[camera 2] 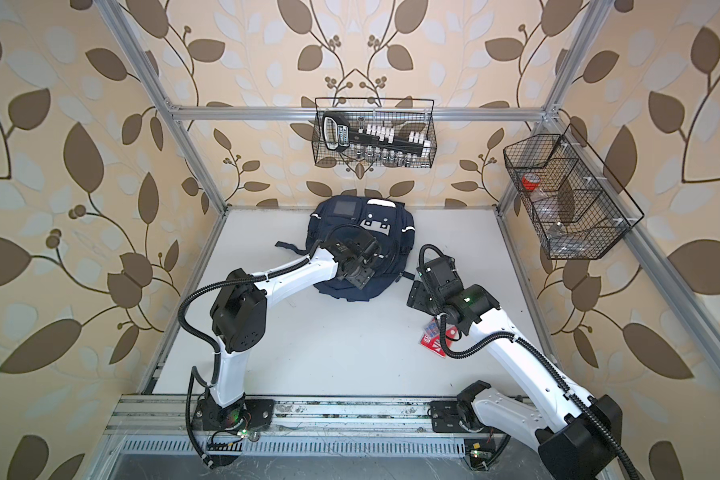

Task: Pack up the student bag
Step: 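Lift the calculator with the right gripper while left grips the backpack top, then insert the calculator into the bag opening with the right gripper while left holds the bag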

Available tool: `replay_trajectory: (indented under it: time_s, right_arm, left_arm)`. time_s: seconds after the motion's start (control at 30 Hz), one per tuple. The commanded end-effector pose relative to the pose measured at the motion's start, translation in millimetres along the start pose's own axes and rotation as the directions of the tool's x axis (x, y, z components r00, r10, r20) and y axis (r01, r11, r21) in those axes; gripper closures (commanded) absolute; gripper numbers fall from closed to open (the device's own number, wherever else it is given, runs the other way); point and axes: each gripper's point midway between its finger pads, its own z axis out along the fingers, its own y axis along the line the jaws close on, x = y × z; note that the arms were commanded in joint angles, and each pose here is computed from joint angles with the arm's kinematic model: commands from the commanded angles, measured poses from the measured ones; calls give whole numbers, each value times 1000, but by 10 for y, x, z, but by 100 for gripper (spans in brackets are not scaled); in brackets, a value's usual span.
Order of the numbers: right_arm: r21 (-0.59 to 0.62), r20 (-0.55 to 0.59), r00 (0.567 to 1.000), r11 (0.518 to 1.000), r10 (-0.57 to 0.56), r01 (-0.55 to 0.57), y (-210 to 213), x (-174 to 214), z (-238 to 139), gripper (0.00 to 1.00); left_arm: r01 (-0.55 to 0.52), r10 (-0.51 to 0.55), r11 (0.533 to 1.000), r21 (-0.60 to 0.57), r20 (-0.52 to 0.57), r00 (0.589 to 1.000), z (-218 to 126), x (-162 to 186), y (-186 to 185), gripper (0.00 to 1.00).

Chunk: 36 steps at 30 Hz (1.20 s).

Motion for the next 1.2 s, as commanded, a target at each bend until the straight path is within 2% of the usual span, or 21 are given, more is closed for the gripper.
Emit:
replay_trajectory:
  time_s: [0.0,0.07,0.13,0.2,0.3,0.47,0.53,0.6,0.67,0.8,1.03,1.17]
  right_arm:
    - [-36,-6,1000,999,-7,7,18,33,-28,71]
    - [-50,-9,1000,999,-1,0,30,50,-28,71]
    - [-59,-18,1000,998,4,-5,34,82,-18,71]
    - [-65,-23,1000,998,10,-12,32,102,-15,71]
    - [-70,-15,1000,997,16,-17,33,88,-44,71]
    - [-77,4,1000,997,22,-21,47,28,-127,71]
    - [-77,0,1000,997,21,-21,58,24,-120,71]
    - [-81,-7,1000,996,20,-21,76,25,-118,71]
    - [-88,-7,1000,996,22,-23,91,17,-131,71]
    - [-93,-4,1000,995,26,-26,88,17,-167,71]
    - [-71,-24,1000,997,15,-16,34,88,-84,71]
    - [-87,-34,999,996,6,-9,81,97,-53,71]
  left_arm:
    - [-2,8,997,-78,66,998,-70,-223,166,25]
    - [7,4,992,-129,86,996,-52,-261,242,25]
    - [16,-2,991,-131,110,994,-62,-309,248,26]
    - [14,2,993,-115,137,991,-54,-381,217,30]
    - [-8,19,994,-108,105,994,47,-377,163,35]
    - [-28,33,999,-41,107,994,44,-313,54,33]
    - [-44,48,998,-38,111,993,58,-335,46,35]
    - [-64,70,996,-60,105,992,111,-368,61,46]
    - [-56,65,995,-87,99,993,155,-413,120,68]
    - [10,5,993,-118,130,991,82,-536,285,100]
    - [110,-97,992,-59,186,978,-373,-697,396,100]
    - [170,-180,983,64,219,959,-743,-724,349,100]
